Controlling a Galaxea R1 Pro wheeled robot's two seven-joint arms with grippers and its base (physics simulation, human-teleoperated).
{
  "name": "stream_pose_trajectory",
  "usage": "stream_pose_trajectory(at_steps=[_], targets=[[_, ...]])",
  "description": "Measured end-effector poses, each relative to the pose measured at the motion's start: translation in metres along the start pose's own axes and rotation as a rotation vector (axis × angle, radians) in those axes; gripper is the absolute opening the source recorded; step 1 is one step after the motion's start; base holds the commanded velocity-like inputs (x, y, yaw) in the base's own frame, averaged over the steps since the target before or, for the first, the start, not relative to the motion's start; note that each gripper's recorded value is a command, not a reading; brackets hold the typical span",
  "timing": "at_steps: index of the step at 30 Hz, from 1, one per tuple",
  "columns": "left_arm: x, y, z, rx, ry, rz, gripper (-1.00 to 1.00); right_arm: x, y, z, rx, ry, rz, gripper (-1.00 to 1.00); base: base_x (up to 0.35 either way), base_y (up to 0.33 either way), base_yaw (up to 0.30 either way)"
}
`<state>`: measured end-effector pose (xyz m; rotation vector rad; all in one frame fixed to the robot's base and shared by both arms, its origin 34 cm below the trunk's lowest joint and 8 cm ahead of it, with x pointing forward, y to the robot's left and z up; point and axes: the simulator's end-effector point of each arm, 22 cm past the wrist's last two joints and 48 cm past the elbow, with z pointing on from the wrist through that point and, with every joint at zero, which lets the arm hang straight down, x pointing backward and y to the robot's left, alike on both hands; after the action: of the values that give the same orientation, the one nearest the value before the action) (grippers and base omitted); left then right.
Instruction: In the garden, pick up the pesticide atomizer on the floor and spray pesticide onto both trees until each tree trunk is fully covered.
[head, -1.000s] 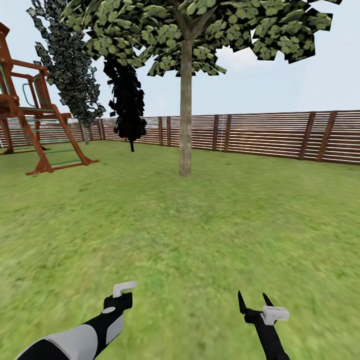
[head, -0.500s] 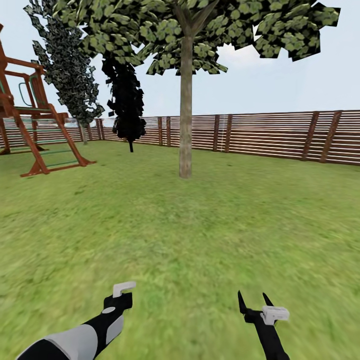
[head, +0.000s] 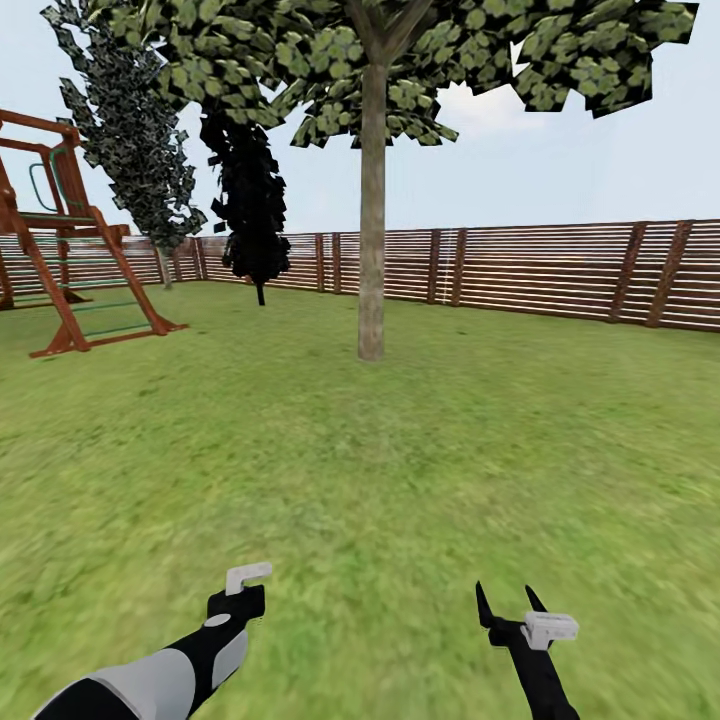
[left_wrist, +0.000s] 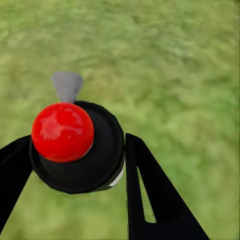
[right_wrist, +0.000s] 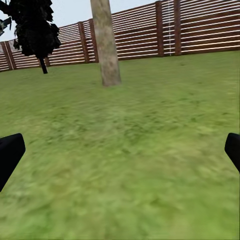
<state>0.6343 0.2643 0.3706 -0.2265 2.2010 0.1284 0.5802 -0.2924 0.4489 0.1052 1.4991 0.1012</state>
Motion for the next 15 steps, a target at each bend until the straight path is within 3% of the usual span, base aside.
stream_pose_trajectory(at_steps=[15], targets=[[0.0001,-0.0002,-0.0001,0.000,0.000,0.000,-1.00,0.0001,0.0000,-0.0002,0.000,0.000,0.000,1.00,0.337,0.000,0.000]])
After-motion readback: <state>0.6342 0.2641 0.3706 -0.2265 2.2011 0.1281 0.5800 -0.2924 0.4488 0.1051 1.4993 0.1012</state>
